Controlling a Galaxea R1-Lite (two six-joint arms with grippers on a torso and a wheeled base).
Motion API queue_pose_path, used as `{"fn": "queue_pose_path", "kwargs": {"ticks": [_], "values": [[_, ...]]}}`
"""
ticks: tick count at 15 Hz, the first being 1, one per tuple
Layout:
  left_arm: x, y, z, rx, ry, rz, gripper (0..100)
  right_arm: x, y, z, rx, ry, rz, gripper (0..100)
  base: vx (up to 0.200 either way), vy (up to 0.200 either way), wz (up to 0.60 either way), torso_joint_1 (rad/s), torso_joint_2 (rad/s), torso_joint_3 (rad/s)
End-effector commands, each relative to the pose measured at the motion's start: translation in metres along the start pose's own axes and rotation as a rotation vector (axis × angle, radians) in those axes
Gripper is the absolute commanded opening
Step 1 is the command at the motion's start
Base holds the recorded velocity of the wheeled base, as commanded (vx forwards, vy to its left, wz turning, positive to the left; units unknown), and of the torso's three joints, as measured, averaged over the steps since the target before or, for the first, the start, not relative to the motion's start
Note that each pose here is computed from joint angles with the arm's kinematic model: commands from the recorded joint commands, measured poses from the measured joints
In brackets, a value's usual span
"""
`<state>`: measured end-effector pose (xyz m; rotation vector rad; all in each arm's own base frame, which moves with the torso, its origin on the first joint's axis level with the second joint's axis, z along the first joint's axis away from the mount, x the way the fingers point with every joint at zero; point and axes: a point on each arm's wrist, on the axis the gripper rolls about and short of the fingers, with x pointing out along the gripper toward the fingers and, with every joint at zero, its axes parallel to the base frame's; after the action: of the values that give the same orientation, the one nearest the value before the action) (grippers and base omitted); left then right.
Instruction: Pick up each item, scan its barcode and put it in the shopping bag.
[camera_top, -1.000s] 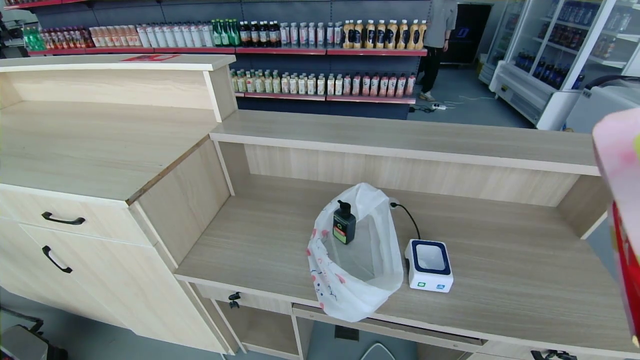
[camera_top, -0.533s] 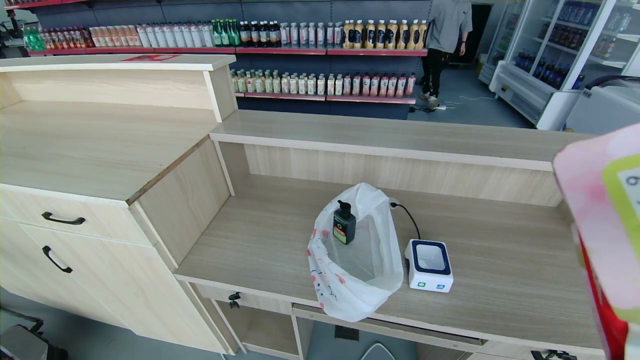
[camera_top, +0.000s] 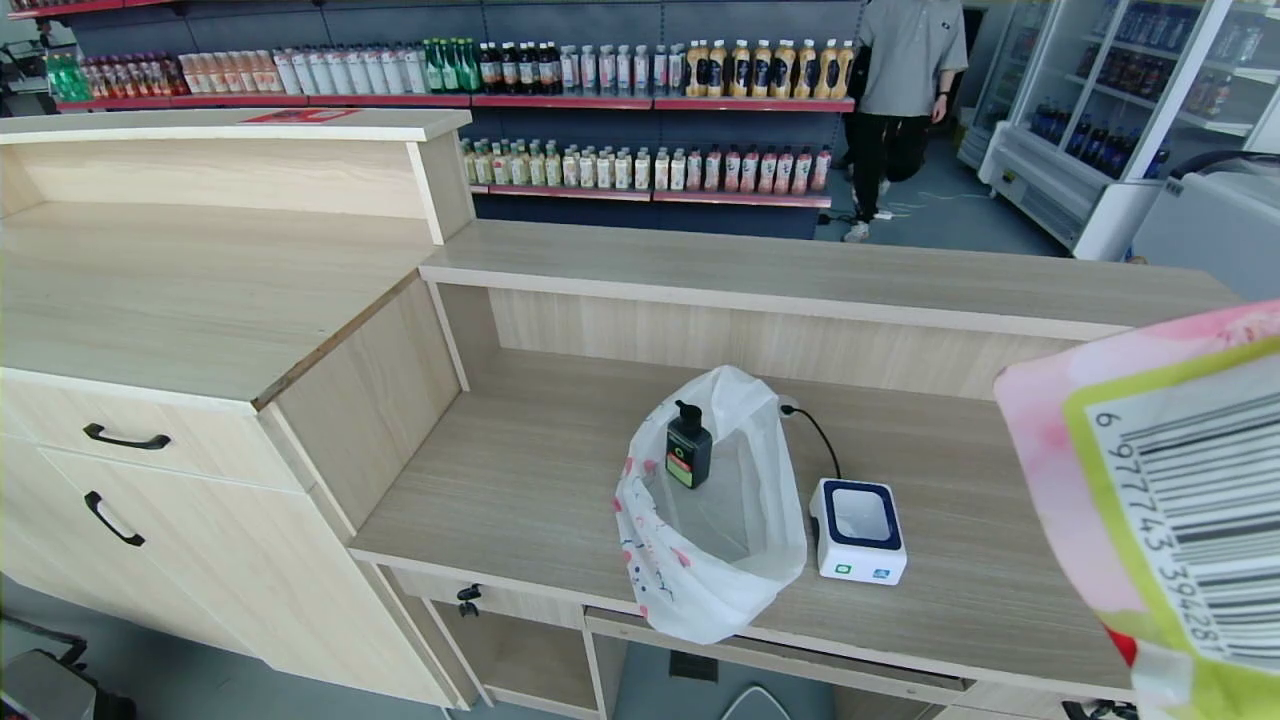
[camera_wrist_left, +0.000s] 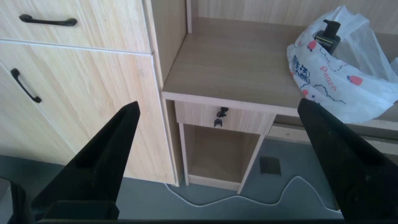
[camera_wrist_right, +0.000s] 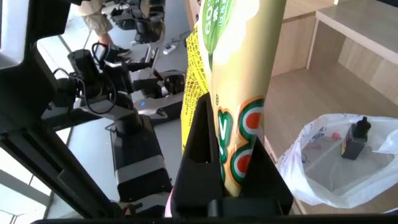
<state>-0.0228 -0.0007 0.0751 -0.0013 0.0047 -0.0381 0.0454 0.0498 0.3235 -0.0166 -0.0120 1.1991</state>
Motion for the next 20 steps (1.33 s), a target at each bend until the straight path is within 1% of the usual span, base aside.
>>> {"fn": "queue_pose_path", "kwargs": {"ticks": [1, 5, 8, 11, 17, 18, 20], "values": [[0.0, 0.0, 0.0, 0.0, 0.001, 0.0, 100, 0.0, 0.0, 0.001, 0.0, -0.001, 0.0, 0, 0.0, 0.0, 0.0, 0.0, 0.0, 0.0], [0.0, 0.0, 0.0, 0.0, 0.001, 0.0, 100, -0.002, 0.001, 0.003, -0.006, -0.013, 0.002, 0, 0.0, 0.0, 0.0, 0.0, 0.0, 0.0], [0.0, 0.0, 0.0, 0.0, 0.001, 0.0, 100, -0.014, 0.007, 0.002, -0.016, -0.036, -0.019, 0, 0.0, 0.0, 0.0, 0.0, 0.0, 0.0], [0.0, 0.0, 0.0, 0.0, 0.001, 0.0, 100, -0.019, 0.01, -0.003, 0.003, -0.016, -0.034, 0, 0.0, 0.0, 0.0, 0.0, 0.0, 0.0], [0.0, 0.0, 0.0, 0.0, 0.001, 0.001, 100, -0.018, 0.008, -0.004, 0.007, -0.011, -0.043, 0, 0.0, 0.0, 0.0, 0.0, 0.0, 0.0], [0.0, 0.0, 0.0, 0.0, 0.001, 0.0, 100, -0.018, 0.008, -0.004, 0.005, -0.012, -0.049, 0, 0.0, 0.0, 0.0, 0.0, 0.0, 0.0], [0.0, 0.0, 0.0, 0.0, 0.001, 0.001, 100, -0.017, 0.004, -0.001, -0.006, -0.017, -0.11, 0, 0.0, 0.0, 0.0, 0.0, 0.0, 0.0]]}}
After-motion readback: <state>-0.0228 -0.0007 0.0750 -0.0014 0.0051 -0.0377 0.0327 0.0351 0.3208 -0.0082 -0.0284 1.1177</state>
